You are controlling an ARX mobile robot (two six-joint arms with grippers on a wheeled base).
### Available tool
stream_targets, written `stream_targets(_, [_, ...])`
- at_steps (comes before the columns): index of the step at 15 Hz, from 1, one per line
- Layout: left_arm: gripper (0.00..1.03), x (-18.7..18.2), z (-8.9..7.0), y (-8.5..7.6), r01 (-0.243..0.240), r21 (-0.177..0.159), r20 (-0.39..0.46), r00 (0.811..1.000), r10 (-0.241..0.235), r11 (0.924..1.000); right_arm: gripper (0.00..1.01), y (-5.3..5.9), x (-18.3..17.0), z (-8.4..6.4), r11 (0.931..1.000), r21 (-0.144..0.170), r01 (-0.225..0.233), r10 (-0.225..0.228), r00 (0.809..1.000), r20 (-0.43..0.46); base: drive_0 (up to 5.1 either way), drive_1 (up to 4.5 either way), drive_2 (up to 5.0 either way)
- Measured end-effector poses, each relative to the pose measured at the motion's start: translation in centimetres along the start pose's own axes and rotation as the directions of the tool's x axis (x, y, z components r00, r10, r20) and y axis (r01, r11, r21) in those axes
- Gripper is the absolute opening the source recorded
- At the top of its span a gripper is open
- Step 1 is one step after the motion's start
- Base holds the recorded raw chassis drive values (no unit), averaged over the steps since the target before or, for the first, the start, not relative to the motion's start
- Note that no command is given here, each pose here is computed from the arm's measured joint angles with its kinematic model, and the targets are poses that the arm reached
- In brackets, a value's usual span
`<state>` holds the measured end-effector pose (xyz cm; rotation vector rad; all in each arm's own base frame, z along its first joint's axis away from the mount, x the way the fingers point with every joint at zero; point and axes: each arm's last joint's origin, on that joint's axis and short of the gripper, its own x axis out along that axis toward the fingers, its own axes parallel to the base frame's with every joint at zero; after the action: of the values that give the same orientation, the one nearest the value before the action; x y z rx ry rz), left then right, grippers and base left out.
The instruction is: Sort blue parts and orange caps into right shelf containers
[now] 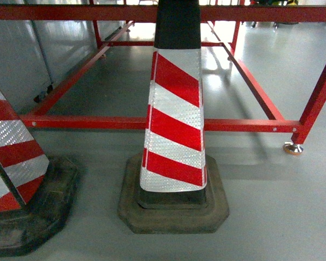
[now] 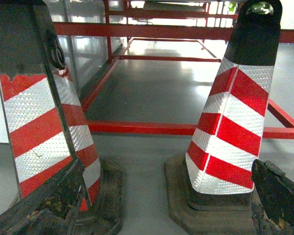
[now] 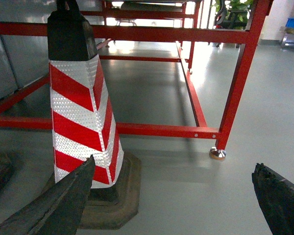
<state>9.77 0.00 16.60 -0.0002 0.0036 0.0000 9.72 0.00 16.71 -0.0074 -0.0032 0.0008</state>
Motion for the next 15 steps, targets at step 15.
stream_targets(15, [0.98, 0.0, -0.04, 0.0, 0.0, 0.0, -0.005, 1.0, 0.0, 1.0, 0.98, 0.0, 0.0, -0.03, 1.0, 0.0, 0.0, 0.0, 1.0, -0.003, 0.0, 0.0, 0.0])
